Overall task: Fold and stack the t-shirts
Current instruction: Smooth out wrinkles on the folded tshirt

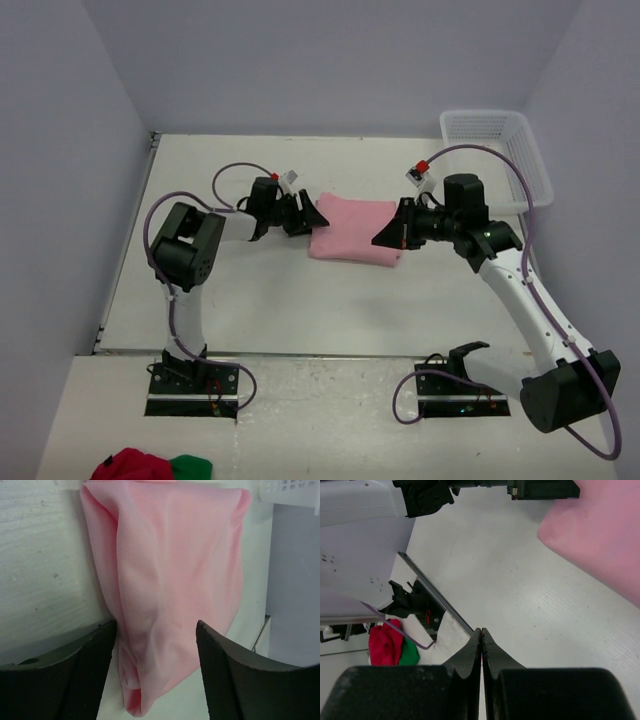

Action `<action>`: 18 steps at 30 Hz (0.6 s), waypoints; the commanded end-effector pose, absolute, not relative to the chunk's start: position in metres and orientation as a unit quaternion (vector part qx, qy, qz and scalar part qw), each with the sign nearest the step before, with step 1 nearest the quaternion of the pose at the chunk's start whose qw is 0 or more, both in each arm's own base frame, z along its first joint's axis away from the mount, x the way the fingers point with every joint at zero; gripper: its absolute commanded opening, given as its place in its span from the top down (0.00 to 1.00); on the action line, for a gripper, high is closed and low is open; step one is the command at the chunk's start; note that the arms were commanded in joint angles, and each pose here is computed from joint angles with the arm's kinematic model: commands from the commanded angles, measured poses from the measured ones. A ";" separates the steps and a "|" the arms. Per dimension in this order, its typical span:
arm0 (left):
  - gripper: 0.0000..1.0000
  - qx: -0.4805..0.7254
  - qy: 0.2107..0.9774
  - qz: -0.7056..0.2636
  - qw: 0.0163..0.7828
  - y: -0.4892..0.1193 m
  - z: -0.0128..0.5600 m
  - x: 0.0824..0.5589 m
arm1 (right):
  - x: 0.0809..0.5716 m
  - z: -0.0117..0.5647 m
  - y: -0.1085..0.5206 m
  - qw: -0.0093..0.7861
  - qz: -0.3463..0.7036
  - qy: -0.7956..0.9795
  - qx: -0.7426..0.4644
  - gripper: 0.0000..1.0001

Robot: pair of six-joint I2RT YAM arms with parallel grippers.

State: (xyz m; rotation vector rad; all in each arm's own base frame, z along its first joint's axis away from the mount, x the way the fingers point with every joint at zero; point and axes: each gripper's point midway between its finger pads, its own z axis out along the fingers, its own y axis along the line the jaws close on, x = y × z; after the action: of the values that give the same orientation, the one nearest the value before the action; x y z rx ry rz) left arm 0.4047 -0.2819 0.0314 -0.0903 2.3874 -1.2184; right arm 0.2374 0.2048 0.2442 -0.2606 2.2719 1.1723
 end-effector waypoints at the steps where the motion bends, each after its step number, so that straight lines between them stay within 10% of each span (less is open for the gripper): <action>1: 0.29 -0.074 0.928 -0.325 0.166 -0.236 -0.039 0.369 | 0.241 0.252 0.204 0.305 0.432 0.843 -0.102 1.00; 10: 0.13 -0.068 0.928 -0.305 0.203 -0.214 -0.007 0.368 | 0.269 0.209 0.193 0.279 0.374 0.884 -0.018 0.98; 15: 0.10 -0.046 0.916 -0.331 0.223 -0.222 0.027 0.376 | 0.293 0.189 0.186 0.273 0.333 0.902 0.023 0.55; 18: 0.12 -0.038 0.905 -0.361 0.222 -0.229 0.043 0.369 | 0.304 0.174 0.193 0.252 0.332 0.909 0.016 0.73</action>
State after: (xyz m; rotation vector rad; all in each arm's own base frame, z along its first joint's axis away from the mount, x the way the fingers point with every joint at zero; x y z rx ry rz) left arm 0.3872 -0.2373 0.0433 -0.1192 2.4426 -1.0149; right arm 0.2791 0.1906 0.1769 0.0148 2.4850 0.9520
